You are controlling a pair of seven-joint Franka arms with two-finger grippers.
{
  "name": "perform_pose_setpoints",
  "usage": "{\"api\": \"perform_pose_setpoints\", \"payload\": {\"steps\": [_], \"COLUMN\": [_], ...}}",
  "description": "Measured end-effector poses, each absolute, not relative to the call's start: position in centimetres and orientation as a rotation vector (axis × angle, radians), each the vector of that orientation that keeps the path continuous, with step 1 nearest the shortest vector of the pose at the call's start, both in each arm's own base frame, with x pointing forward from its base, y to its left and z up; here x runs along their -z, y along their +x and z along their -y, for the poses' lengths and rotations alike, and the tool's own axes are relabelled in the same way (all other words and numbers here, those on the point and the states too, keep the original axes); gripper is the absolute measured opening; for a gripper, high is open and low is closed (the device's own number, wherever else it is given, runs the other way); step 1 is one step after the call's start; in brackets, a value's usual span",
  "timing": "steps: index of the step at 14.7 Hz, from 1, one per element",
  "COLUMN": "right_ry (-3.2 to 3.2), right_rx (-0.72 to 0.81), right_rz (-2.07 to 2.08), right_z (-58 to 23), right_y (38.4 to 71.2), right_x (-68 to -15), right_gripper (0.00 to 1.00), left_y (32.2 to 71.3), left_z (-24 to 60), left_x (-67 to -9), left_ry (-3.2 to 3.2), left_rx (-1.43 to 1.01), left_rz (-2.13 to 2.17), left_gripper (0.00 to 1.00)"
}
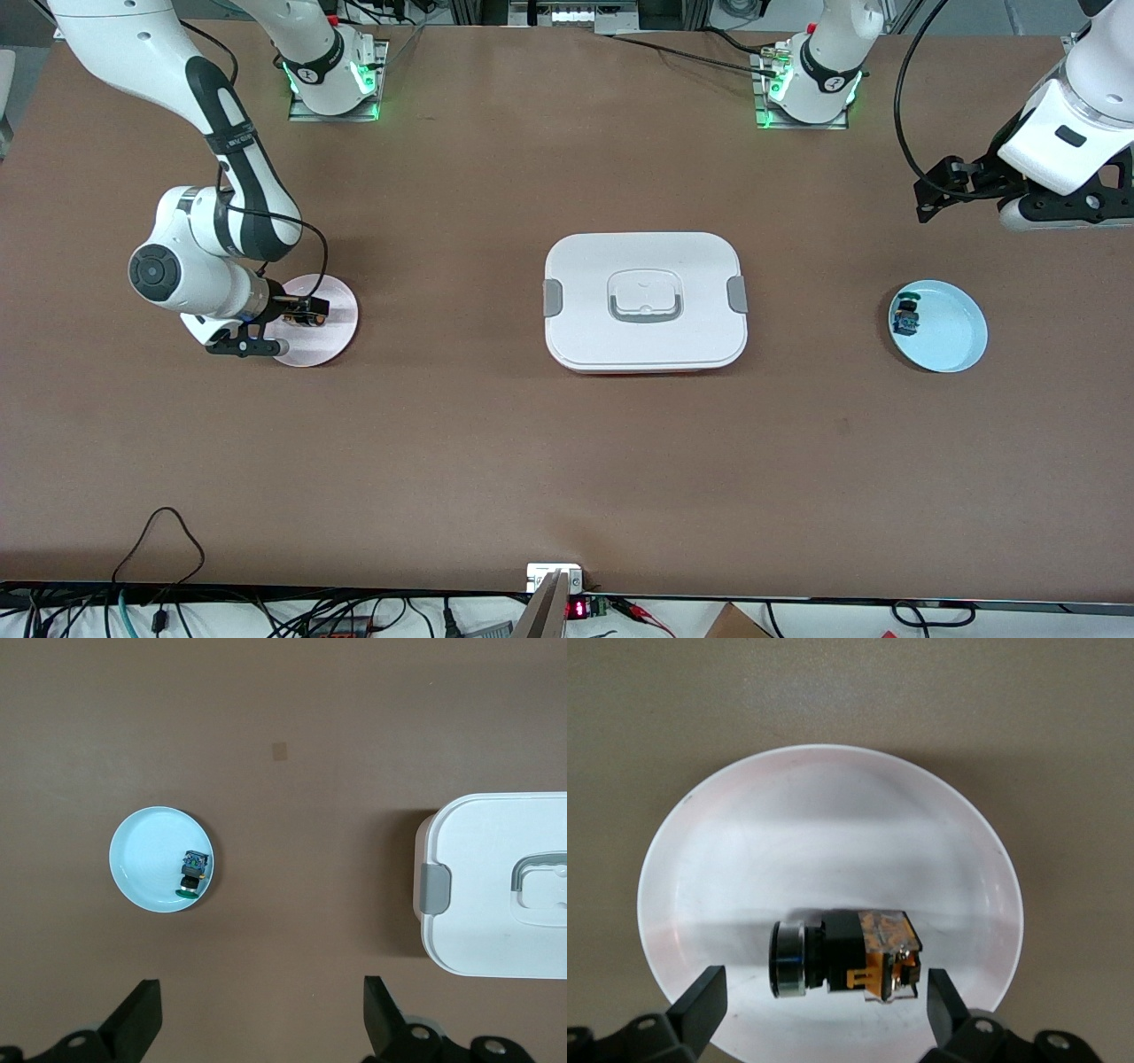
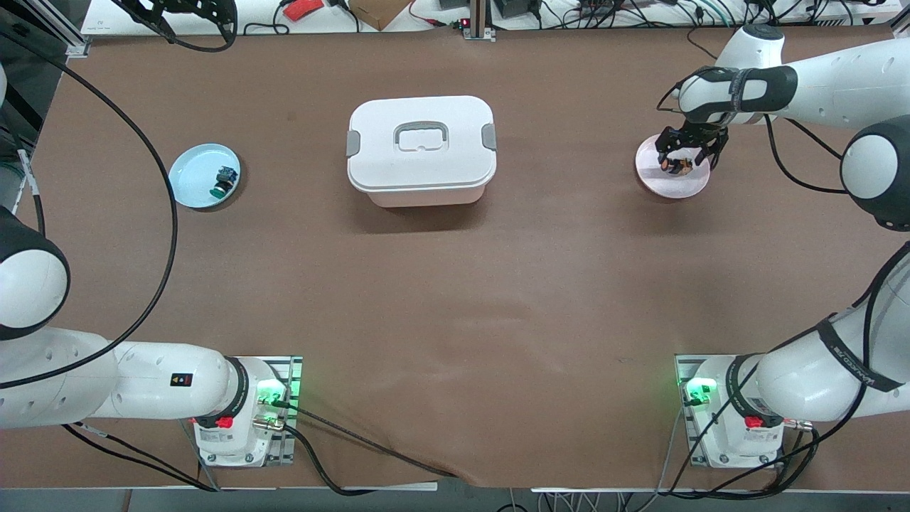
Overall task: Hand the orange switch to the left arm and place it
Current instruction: 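Lower the right gripper and close it on the orange switch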
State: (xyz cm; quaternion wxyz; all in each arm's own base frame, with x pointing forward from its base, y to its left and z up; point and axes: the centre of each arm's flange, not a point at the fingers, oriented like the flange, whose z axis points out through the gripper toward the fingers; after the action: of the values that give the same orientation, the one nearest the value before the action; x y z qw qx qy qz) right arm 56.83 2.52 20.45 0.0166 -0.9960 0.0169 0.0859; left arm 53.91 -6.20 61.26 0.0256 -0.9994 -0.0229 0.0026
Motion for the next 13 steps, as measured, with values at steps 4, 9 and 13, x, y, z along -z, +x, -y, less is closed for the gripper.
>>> {"api": "perform_pose_setpoints", "payload": {"steps": [4, 9, 13], "right_ry": [-3.099, -3.102, -3.106], "right_rx": [-0.256, -0.232, -0.21], "right_rz": [-0.047, -0.049, -0.052], "right_z": [-2.5, -2.5, -2.4], "right_y": [56.9, 57.1, 57.2], "right_x": [-20.0, -19.8, -19.1], "right_gripper": [1.0, 1.0, 1.0], "left_y": [53.9, 53.9, 53.9], "left_z": [6.2, 6.2, 6.2], "left_x": [-61.3, -61.3, -61.3], "left_ry": [-3.089, -3.089, -3.089], "left_rx": [-0.009, -0.009, -0.009], "left_rz": [0.071, 0.071, 0.071], "left_gripper": [1.0, 1.0, 1.0]}}
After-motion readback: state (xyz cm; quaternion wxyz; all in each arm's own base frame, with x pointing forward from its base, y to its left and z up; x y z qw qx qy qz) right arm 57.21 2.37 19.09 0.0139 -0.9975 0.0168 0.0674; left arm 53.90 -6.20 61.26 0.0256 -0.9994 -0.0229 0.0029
